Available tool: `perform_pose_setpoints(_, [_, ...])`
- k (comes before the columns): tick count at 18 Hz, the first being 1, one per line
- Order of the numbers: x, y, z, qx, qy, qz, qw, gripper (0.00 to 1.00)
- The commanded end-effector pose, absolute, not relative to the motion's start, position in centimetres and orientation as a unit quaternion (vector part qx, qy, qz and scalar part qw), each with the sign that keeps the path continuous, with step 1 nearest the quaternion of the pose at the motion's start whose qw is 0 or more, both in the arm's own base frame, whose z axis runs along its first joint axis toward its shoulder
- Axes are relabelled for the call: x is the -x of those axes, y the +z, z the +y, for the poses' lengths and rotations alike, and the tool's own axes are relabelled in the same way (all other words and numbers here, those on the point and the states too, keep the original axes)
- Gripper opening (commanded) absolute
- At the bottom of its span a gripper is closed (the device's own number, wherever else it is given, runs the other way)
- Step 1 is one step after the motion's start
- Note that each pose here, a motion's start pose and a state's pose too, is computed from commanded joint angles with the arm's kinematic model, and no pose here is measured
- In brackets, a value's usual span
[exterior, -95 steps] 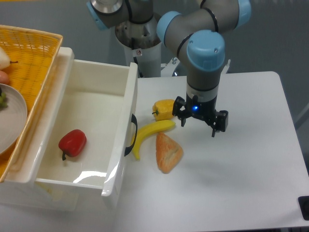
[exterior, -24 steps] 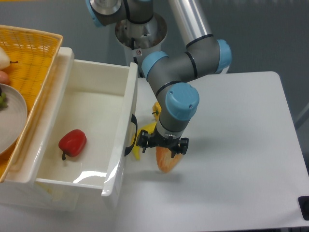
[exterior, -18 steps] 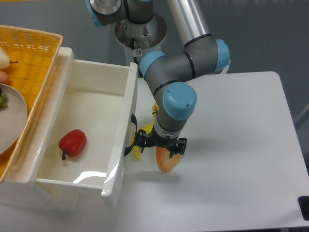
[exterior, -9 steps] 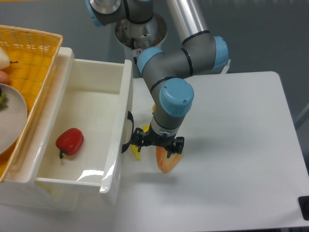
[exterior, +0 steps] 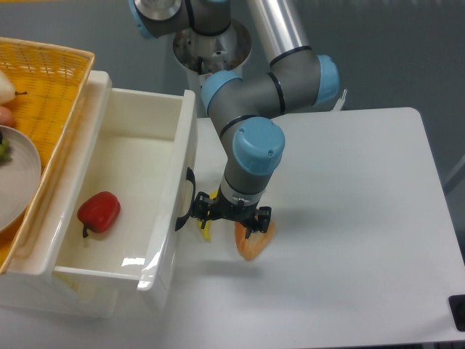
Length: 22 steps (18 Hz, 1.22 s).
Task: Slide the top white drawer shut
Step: 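Push the drawer front with the gripper, sliding the drawer shut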
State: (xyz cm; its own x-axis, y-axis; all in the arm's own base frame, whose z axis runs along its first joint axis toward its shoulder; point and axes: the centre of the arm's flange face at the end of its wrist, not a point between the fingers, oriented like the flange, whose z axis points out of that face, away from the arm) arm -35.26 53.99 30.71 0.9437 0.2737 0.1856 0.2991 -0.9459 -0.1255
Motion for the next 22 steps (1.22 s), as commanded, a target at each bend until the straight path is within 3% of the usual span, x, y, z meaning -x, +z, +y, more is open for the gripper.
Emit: perform_pose_setpoints(22, [30.1,31.5,56.2,0.988,-0.088,-0.106,0.067,1.0])
